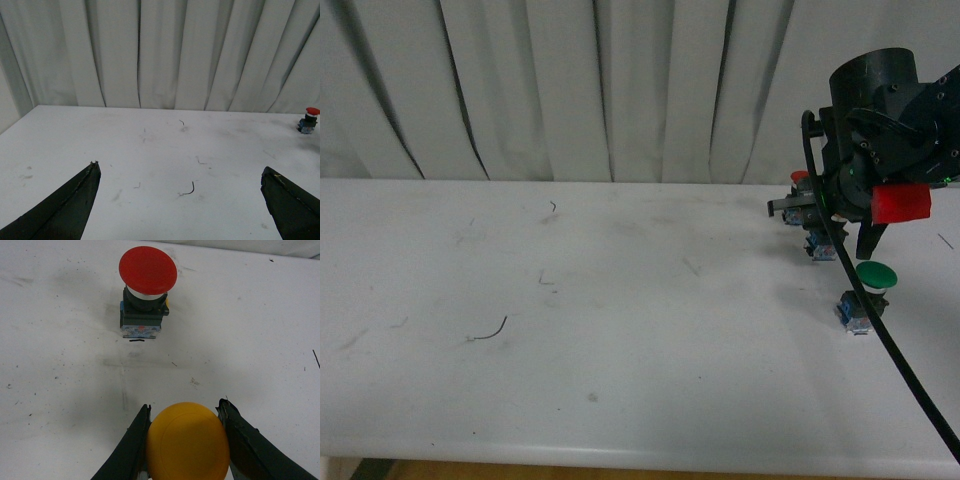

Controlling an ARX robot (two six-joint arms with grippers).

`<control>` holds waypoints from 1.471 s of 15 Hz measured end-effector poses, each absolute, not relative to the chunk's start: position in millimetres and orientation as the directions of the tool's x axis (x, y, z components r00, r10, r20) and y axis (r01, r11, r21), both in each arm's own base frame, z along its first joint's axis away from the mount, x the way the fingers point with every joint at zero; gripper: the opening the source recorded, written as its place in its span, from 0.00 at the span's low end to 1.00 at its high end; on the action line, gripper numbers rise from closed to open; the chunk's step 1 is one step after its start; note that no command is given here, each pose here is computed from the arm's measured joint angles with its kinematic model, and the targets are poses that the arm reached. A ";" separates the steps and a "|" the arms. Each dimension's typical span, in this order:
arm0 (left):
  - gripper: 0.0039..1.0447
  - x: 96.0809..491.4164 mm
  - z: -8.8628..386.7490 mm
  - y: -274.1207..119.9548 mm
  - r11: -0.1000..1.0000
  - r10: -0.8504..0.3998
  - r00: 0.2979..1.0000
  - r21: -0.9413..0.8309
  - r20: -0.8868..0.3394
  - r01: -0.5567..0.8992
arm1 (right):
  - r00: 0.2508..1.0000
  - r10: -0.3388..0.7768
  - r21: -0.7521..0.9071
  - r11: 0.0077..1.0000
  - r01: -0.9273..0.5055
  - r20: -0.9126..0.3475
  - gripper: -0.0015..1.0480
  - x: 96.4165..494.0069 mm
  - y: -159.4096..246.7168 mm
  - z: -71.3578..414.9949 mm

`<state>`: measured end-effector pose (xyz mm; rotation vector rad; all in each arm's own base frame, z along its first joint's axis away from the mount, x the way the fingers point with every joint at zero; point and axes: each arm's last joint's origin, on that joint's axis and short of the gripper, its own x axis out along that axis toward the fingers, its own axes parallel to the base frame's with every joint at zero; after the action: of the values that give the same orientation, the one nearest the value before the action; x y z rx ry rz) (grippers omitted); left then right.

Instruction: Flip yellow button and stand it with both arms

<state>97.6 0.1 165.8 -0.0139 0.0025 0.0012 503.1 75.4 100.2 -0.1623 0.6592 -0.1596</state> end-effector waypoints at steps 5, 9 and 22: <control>0.94 97.6 165.8 0.1 1.000 0.001 1.000 -0.014 -0.002 -0.001 | 0.780 -0.213 -0.213 0.971 0.105 -0.588 0.34 504.2 73.1 96.9; 0.94 97.6 165.8 0.1 1.000 0.001 1.000 -0.014 -0.002 -0.001 | 0.773 -0.215 -0.218 0.971 0.102 -0.597 0.34 504.1 72.8 91.3; 0.94 97.6 165.8 0.1 1.000 0.001 1.000 -0.014 -0.002 -0.001 | 0.787 -0.160 -0.161 0.984 0.078 -0.596 0.94 501.1 70.3 95.9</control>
<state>97.6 0.1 165.8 -0.0135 0.0025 0.0012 501.1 70.3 95.9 -0.1308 0.6533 -0.1285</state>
